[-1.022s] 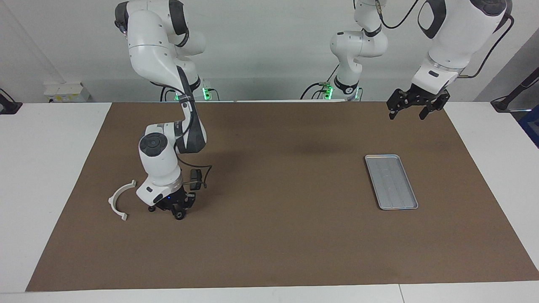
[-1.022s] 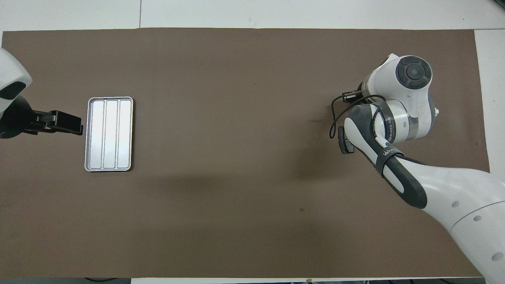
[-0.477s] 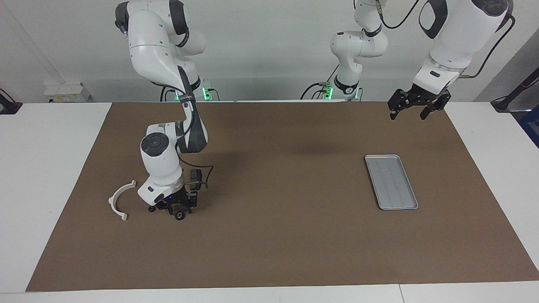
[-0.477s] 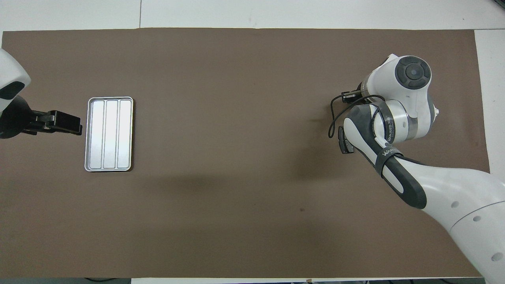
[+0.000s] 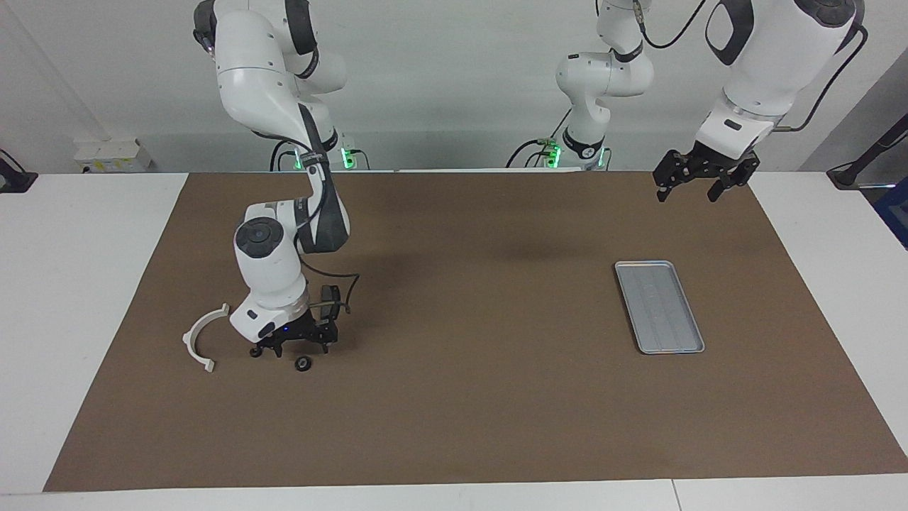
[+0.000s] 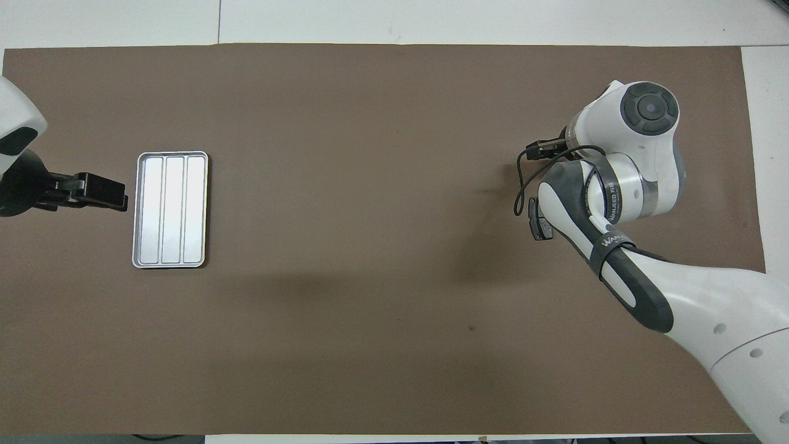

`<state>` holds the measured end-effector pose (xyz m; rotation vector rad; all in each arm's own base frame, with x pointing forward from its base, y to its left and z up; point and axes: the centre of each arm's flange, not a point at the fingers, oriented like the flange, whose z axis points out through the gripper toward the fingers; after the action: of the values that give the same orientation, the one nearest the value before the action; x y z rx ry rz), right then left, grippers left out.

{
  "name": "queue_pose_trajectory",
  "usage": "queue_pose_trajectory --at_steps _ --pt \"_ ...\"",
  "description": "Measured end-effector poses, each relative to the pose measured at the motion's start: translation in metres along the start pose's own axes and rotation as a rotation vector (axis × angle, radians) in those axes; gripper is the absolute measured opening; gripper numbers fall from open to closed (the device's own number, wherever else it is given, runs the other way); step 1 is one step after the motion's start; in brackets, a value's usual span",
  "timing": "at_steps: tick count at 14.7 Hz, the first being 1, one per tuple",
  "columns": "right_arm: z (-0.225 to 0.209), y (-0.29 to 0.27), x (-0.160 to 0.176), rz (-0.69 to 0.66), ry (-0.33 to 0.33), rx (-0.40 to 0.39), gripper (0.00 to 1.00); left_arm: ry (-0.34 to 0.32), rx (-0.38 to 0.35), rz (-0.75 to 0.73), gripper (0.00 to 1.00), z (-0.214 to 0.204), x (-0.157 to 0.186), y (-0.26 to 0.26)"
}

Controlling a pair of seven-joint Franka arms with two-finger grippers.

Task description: Place bearing gear from tray to pile

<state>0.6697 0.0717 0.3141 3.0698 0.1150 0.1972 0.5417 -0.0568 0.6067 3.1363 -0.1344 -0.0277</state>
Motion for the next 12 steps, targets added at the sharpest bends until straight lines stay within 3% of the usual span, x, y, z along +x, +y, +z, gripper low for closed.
queue_pose_trajectory --at_steps 12 --pt "-0.021 0.018 0.001 0.017 0.009 -0.005 1.0 0.0 0.0 0.0 1.0 0.0 0.0 0.0"
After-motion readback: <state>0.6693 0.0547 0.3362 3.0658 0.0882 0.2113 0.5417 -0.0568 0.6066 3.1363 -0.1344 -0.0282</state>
